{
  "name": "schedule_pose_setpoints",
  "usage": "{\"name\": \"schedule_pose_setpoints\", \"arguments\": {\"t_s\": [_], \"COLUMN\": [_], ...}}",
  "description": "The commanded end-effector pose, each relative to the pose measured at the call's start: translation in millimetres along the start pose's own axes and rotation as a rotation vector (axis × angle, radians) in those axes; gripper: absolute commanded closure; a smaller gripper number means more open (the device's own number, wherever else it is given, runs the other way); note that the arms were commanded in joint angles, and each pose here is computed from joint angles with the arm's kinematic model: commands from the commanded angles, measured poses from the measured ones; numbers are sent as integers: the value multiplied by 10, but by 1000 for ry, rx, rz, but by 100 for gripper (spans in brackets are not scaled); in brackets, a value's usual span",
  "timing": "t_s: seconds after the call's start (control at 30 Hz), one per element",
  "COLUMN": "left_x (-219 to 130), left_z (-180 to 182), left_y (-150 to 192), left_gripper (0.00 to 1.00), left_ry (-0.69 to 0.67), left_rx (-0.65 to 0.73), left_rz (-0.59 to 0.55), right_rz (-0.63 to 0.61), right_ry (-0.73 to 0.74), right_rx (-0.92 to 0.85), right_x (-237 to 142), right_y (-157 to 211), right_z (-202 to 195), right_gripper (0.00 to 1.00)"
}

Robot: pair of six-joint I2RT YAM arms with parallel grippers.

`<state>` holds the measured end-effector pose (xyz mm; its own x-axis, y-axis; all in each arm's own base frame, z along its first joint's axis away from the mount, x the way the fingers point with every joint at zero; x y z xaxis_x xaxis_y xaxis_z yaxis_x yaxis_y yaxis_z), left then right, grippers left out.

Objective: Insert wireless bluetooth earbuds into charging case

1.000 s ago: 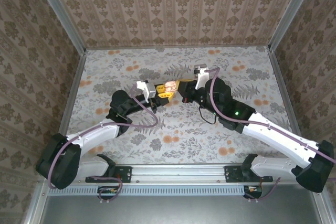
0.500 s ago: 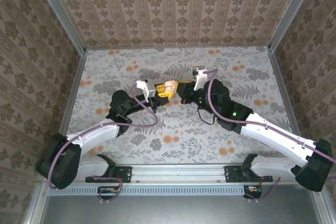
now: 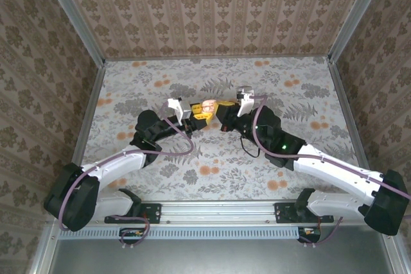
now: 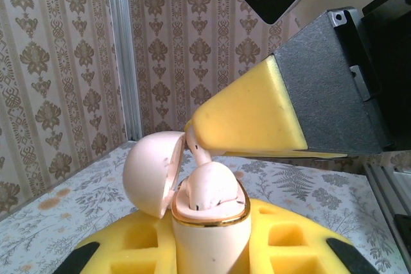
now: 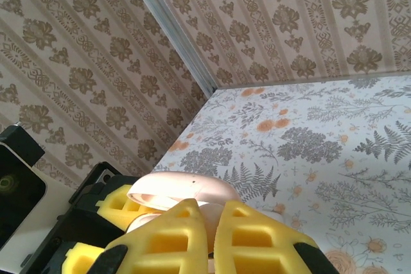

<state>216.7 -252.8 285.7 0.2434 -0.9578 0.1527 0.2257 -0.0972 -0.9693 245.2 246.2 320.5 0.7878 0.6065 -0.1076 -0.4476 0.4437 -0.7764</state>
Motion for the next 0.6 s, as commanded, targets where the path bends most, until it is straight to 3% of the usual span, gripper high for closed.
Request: {"name": "schedule_pose_setpoints", "arguments": {"t_s": [0.0,0.57], "left_x": [15,11], "left_z": [1,-6], "left_y": [-352,-383], "left_gripper": [100,100], "left_ry": [3,8], "left_rx": [80,75], "left_rz": [-130,-143], "right_rz": [18,-27], "right_ry": [89,110], "right_rx": [-53,-124], "right_x": [-42,26], "right_y": [131,84], "right_z": [-190,-205], "right_gripper": [94,93]}}
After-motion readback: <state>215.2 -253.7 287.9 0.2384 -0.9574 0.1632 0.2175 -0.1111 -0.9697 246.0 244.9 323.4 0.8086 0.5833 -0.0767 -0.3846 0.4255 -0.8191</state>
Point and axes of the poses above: each hand's point on the last joint's axis, 136 mm out from that joint toward the fingers, its own x axis out along the fingers, its own z axis along the line the jaws close on, y = z × x, the point moved 5 cm from there along -x, back along the fingers, and after that the axes turned 10 degrees about x, right-handed, at the moved point
